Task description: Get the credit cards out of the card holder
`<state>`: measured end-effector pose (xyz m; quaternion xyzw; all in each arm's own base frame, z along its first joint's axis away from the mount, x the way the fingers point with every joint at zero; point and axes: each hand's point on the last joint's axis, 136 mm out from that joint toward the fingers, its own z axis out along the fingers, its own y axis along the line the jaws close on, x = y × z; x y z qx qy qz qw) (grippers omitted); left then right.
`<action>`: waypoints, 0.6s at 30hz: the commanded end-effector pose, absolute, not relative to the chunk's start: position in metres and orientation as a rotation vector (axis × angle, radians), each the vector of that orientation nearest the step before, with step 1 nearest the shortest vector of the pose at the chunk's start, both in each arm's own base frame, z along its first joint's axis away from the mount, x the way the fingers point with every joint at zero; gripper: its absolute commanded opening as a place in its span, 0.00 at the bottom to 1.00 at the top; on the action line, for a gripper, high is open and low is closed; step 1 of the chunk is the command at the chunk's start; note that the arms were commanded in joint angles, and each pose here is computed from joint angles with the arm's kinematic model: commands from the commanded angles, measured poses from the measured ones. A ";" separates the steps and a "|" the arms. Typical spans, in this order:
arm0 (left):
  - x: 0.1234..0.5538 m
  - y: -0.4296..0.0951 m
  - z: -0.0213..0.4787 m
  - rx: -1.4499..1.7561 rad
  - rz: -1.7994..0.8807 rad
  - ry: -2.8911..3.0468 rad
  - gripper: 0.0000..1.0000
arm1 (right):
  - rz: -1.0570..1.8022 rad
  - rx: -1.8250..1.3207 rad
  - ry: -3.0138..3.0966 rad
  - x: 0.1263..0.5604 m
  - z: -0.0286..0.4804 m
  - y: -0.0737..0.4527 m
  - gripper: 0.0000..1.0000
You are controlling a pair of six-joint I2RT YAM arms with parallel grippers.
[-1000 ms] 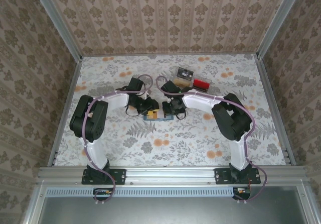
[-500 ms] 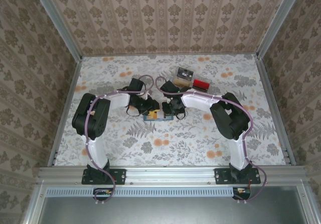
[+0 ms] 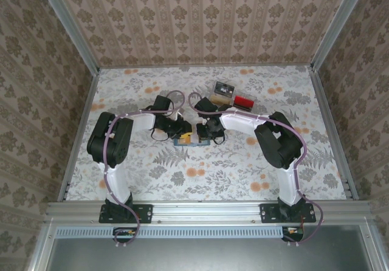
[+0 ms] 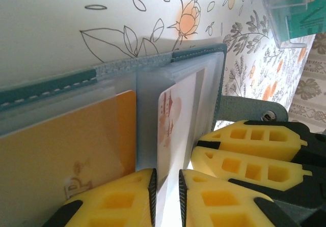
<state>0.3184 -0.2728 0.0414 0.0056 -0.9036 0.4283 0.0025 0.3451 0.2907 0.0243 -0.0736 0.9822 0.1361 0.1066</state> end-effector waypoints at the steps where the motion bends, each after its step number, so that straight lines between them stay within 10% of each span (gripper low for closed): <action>1: 0.317 -0.277 0.048 -0.060 1.443 -2.796 0.18 | 0.324 -0.217 2.984 0.333 0.004 0.279 0.17; 18: 0.315 -0.255 0.053 -0.081 1.430 -2.856 0.00 | 0.347 -0.186 2.973 0.333 0.009 0.277 0.18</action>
